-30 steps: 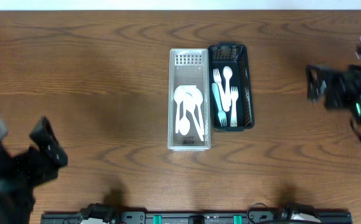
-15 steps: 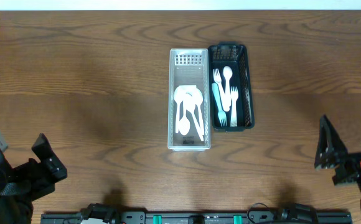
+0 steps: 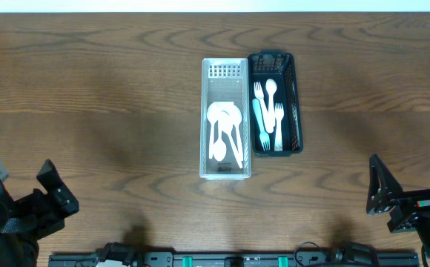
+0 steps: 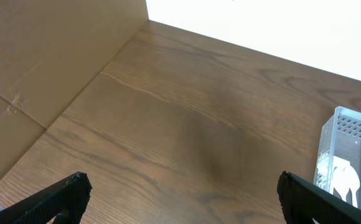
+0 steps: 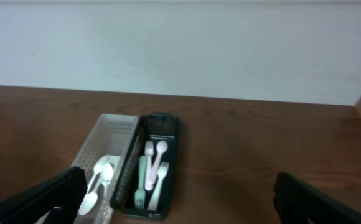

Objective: Pack container

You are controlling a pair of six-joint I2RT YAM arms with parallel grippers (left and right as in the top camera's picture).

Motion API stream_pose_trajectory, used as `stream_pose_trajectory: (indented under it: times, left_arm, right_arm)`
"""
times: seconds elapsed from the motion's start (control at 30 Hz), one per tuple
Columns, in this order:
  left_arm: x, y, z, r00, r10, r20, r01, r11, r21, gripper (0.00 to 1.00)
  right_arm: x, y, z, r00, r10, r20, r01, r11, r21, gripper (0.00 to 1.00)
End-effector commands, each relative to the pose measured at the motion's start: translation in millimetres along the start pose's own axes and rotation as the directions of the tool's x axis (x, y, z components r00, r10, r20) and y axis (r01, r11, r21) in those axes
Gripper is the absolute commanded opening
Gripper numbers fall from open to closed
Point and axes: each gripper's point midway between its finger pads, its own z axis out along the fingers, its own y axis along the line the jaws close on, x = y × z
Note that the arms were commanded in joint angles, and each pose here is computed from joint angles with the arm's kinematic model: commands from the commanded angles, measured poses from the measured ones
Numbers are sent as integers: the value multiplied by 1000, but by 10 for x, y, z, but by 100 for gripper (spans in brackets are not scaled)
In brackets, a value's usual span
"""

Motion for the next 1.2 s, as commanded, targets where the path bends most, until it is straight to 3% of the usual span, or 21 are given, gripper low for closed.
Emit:
stream_pose_trajectory:
  times: [0.0, 0.07, 0.37, 0.73, 1.0, 1.17]
  left_arm:
    - [6, 22, 31, 1000, 6, -9, -6, 1000, -24, 98]
    - [6, 22, 31, 1000, 6, -9, -6, 1000, -24, 98]
    - [6, 22, 31, 1000, 6, -9, -6, 1000, -24, 98]
    - [6, 22, 31, 1000, 6, -9, -6, 1000, -24, 98]
    - [6, 22, 31, 1000, 6, -9, -6, 1000, -24, 98]
    - [7, 22, 31, 1000, 6, -9, -6, 1000, -24, 98]
  right_arm:
    - [15, 200, -3, 1000, -12, -5, 11, 993, -119, 99]
    - [21, 282, -15, 1000, -9, -7, 8, 986, -167, 99]
    - [77, 205, -5, 1000, -3, -31, -1, 993, -122, 99]
    - [242, -55, 99, 998, -29, -49, 30, 1000, 10, 99]
    - [790, 33, 412, 997, -79, 15, 80, 993, -88, 99]
    - [1442, -31, 678, 996, -70, -60, 64, 993, -94, 99]
